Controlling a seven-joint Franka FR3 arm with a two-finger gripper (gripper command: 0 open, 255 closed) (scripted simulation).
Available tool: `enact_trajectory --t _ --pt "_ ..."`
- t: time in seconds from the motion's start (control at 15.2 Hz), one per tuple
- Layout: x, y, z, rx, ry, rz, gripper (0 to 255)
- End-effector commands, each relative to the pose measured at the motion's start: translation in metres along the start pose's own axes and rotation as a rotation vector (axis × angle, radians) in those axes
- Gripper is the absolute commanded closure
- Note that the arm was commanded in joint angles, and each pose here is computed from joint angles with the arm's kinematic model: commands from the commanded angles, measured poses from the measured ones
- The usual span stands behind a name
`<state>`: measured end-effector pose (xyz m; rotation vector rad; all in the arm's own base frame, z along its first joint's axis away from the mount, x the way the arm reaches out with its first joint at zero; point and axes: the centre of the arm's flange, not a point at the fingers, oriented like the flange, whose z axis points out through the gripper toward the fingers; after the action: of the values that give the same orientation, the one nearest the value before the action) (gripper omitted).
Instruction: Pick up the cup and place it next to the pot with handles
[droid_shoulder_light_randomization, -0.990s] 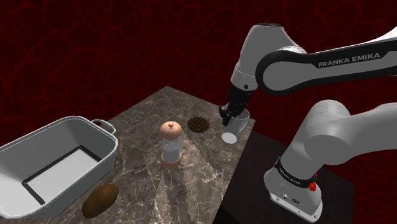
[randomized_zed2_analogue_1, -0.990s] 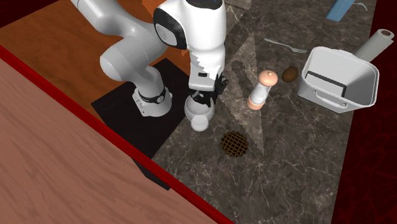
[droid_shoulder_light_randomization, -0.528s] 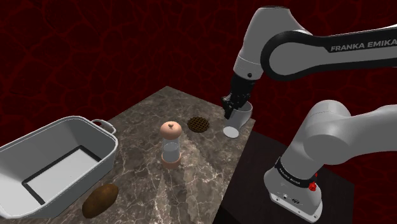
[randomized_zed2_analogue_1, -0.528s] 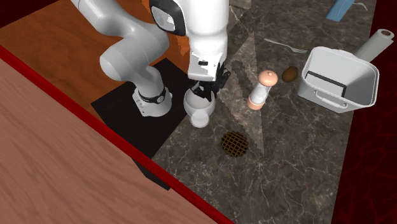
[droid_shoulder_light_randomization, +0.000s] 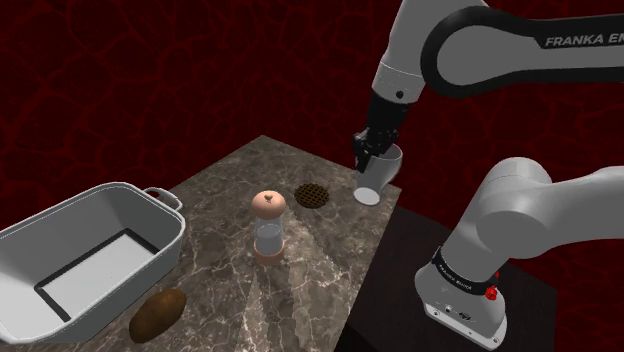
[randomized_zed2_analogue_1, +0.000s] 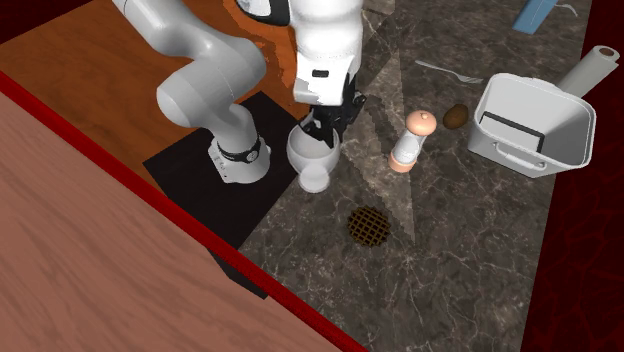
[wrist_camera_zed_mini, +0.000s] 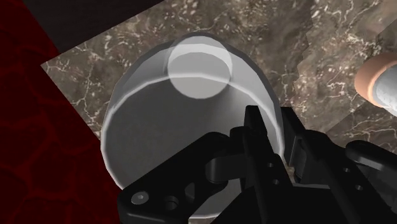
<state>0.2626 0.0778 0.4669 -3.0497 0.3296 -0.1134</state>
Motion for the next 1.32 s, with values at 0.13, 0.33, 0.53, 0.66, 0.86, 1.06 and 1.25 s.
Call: enact_trajectory --t 0.13,0.33,0.53,0.66,0.86,1.06,1.25 --pt "0.001 -0.002 -0.021 0.0 0.0 0.0 255" --pt "0.002 -0.003 -0.037 0.0 0.0 0.0 255" --pt "0.003 -0.004 -0.052 0.0 0.0 0.0 255" --pt "0.004 -0.005 -0.063 0.0 0.0 0.0 255" --pt "0.005 -0.006 -0.079 0.0 0.0 0.0 255" --pt "0.006 -0.007 -0.094 0.0 0.0 0.0 255" --pt "0.007 -0.009 -0.11 0.0 0.0 0.0 255"
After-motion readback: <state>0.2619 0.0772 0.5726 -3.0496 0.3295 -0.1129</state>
